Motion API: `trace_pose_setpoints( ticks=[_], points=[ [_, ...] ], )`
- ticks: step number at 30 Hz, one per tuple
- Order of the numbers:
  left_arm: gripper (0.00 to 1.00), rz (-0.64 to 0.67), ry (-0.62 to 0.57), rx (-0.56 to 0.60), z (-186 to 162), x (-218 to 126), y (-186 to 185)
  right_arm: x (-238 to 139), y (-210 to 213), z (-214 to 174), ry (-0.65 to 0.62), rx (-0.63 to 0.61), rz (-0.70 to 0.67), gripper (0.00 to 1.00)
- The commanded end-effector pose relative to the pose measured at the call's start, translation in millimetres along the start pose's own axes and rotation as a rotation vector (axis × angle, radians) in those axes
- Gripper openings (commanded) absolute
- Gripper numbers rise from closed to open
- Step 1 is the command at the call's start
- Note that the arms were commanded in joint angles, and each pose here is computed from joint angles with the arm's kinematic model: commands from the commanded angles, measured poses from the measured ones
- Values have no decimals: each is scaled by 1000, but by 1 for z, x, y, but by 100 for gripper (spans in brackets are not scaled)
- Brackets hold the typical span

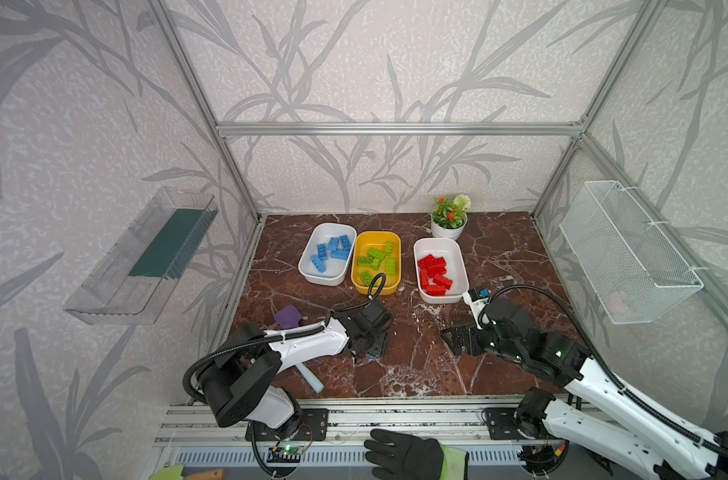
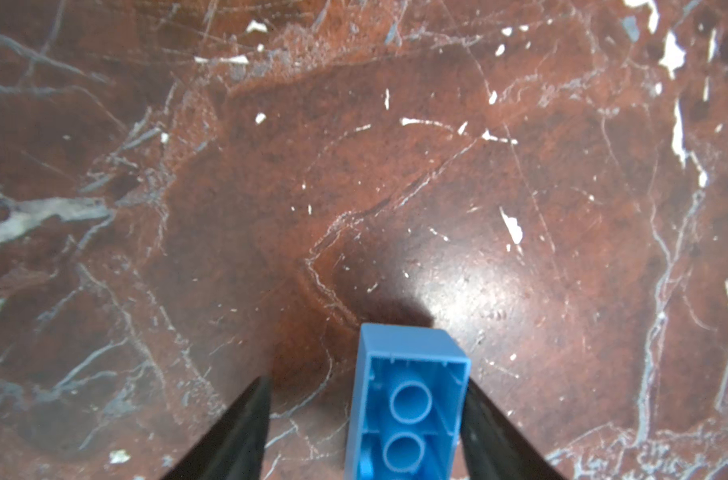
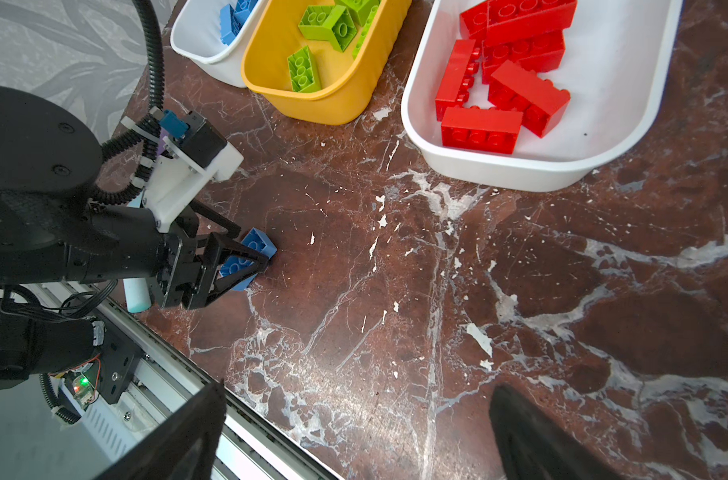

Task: Sort the legos into containers by color
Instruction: 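Lower the left gripper to the last blue brick and grasp it, then carry the last blue brick with the left gripper and release it into the tray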

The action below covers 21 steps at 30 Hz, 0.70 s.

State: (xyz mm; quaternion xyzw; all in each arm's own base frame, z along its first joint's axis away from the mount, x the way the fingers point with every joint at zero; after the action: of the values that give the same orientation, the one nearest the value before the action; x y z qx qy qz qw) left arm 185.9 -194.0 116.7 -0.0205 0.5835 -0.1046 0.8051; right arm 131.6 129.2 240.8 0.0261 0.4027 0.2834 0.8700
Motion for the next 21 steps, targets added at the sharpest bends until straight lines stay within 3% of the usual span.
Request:
trace_pose_setpoints(
  ticks=[1, 3, 6, 13, 21],
  points=[
    [54, 50, -12, 1, 6, -3, -1, 1, -1, -4, 8, -2, -14, 99],
    [41, 91, -26, -4, 8, -6, 1, 2, -1, -3, 6, -4, -16, 99],
    [29, 152, -67, -15, 15, -17, 4, 1, -1, -3, 1, -8, -13, 99],
    [28, 231, -199, -55, 57, -53, 8, 2, -1, -1, -7, -21, -21, 99],
    [28, 257, -314, -280, 145, -83, 59, 1, 2, 10, -26, -59, -29, 99]
  ],
)
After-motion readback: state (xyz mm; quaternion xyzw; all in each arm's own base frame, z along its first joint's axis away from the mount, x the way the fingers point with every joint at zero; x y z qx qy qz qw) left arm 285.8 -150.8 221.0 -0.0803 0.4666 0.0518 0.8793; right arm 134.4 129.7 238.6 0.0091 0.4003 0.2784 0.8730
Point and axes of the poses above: each gripper's point midway between its finger pads, its own x axis out along the fingers, its own y axis along the line the jaws close on, z = x × y, the point moved 10 cm from there along -x, back along the fingers, and after that the axes turned 8 degrees about -x, right-handed, at the moved point
